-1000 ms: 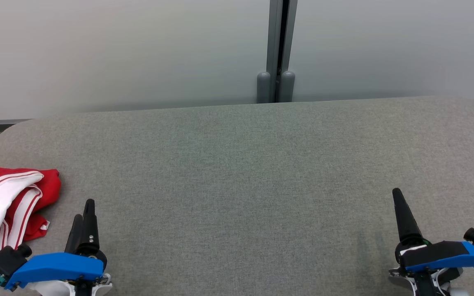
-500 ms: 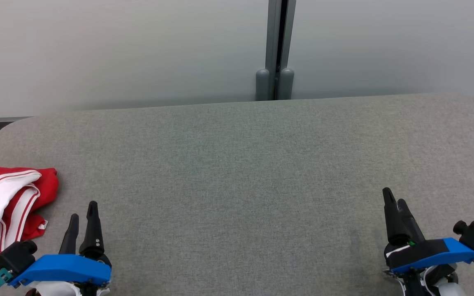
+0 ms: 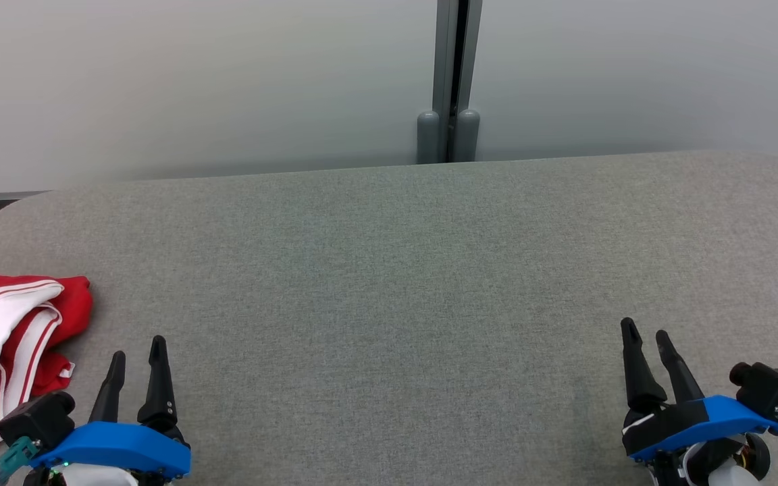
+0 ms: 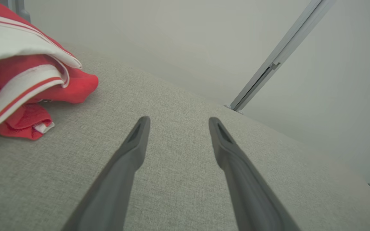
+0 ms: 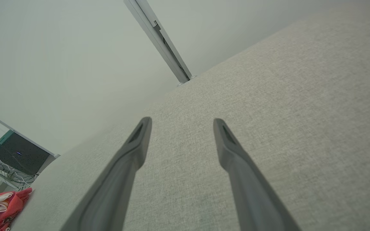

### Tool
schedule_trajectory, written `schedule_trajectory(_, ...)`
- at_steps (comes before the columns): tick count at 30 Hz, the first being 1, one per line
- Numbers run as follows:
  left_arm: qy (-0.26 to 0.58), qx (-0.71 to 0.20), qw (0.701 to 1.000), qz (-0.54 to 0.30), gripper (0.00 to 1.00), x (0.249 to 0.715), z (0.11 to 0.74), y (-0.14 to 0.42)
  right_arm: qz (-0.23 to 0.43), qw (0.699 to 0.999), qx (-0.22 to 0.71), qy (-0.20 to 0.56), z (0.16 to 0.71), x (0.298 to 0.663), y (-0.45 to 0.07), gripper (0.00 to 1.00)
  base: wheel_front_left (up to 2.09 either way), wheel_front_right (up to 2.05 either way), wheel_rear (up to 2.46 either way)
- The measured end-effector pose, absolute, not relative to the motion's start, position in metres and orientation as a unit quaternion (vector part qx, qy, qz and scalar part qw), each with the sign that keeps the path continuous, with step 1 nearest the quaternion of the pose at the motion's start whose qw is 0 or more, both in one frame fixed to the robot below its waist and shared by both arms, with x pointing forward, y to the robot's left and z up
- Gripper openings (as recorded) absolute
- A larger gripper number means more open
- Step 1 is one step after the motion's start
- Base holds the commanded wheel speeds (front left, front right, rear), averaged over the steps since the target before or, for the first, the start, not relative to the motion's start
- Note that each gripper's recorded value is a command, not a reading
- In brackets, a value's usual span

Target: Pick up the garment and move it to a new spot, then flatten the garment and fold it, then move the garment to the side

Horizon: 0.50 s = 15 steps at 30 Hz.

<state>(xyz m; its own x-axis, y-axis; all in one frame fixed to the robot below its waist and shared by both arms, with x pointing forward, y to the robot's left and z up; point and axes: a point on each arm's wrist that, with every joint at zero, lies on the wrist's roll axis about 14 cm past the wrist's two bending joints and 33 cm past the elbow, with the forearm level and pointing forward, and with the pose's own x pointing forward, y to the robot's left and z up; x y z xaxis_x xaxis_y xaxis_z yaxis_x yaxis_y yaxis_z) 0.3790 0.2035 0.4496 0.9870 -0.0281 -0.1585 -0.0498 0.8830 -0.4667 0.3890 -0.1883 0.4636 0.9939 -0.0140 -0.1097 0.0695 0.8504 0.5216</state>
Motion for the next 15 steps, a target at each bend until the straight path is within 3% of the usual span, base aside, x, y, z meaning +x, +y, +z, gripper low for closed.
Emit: schedule_trajectory(15, 0.080, -0.160, 0.984, -0.017, 1.00, 0.3787, 0.4478, 0.1983, -0.007, 0.980, 0.192, 0.043, 0.4663, 0.3895, -0.1861, 1.00, 0.00, 0.00, 0.00)
